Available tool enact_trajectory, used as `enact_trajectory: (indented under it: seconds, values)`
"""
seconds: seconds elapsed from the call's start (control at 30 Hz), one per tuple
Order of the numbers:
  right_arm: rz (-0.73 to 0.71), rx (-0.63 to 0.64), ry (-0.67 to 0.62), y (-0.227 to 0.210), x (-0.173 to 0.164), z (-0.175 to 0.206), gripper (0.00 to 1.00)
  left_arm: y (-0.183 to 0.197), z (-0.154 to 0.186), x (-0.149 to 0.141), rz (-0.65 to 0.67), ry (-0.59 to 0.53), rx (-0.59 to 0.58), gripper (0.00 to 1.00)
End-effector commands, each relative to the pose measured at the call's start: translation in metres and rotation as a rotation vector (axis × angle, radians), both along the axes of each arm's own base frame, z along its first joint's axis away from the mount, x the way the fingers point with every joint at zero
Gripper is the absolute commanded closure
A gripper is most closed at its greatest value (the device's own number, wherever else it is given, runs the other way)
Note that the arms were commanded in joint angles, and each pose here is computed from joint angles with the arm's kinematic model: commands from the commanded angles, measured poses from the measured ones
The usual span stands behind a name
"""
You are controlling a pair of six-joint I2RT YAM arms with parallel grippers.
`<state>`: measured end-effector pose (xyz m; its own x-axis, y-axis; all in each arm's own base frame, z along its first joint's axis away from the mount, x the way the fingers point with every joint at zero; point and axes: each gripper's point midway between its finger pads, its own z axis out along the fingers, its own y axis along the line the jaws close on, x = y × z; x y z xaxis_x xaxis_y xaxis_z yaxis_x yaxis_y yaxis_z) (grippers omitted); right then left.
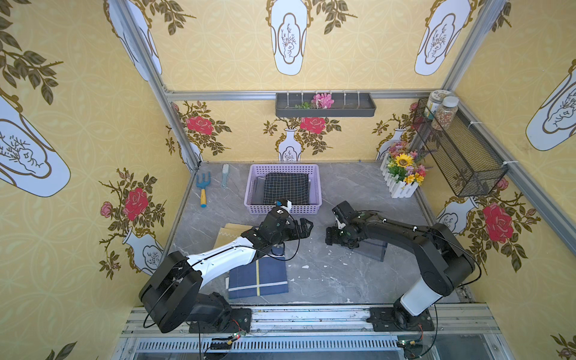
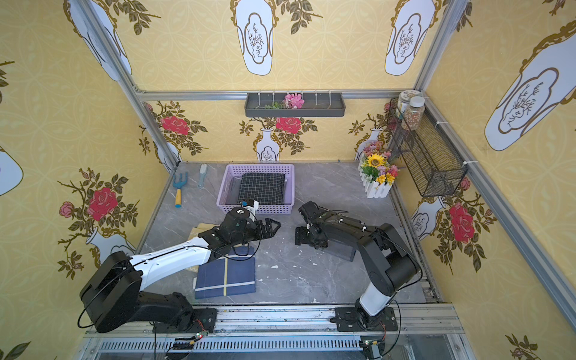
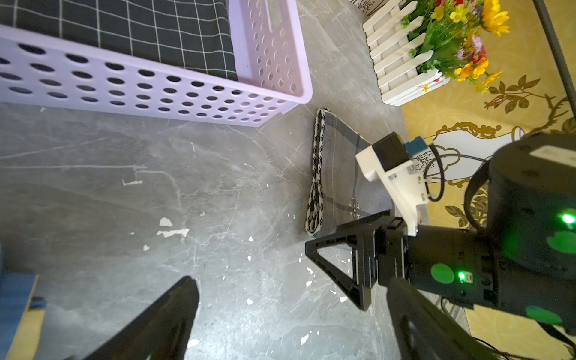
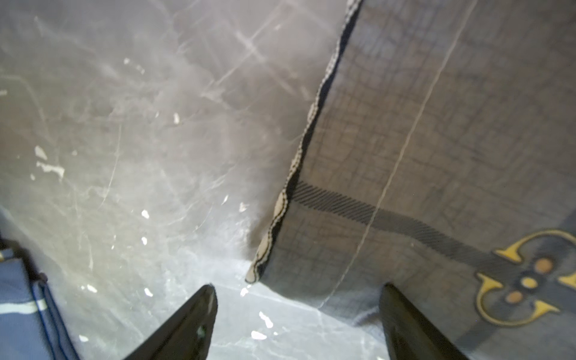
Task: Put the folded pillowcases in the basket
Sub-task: Move the pillowcase to the center of the board.
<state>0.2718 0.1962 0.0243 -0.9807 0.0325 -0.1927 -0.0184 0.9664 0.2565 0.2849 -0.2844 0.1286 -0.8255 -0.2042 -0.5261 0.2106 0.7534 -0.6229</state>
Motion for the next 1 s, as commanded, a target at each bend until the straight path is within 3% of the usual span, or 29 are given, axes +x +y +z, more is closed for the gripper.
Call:
enact_trajectory:
  seconds: [0.0,0.33,0.53,0.77,0.97]
  values:
    - [0.003,0.014,0.057,0.012,-0.025,-0.004,0.15,0.004,-0.005,0.001,0.009,0.002,0.031,0.0]
    - [0.081,0.065,0.067,0.071,-0.072,-0.001,0.15,0.018,-0.012,-0.001,0.054,0.012,0.081,0.0]
    - [0.106,0.068,0.047,0.087,-0.081,0.01,0.15,0.019,-0.015,-0.006,0.041,0.027,0.076,0.0]
    - [0.066,0.012,-0.023,0.056,-0.066,0.038,0.15,0.01,-0.018,-0.009,-0.004,0.043,0.059,0.02]
    - [-0.054,-0.021,-0.036,-0.01,-0.05,0.049,0.14,-0.002,-0.021,-0.008,-0.043,0.054,0.049,0.05]
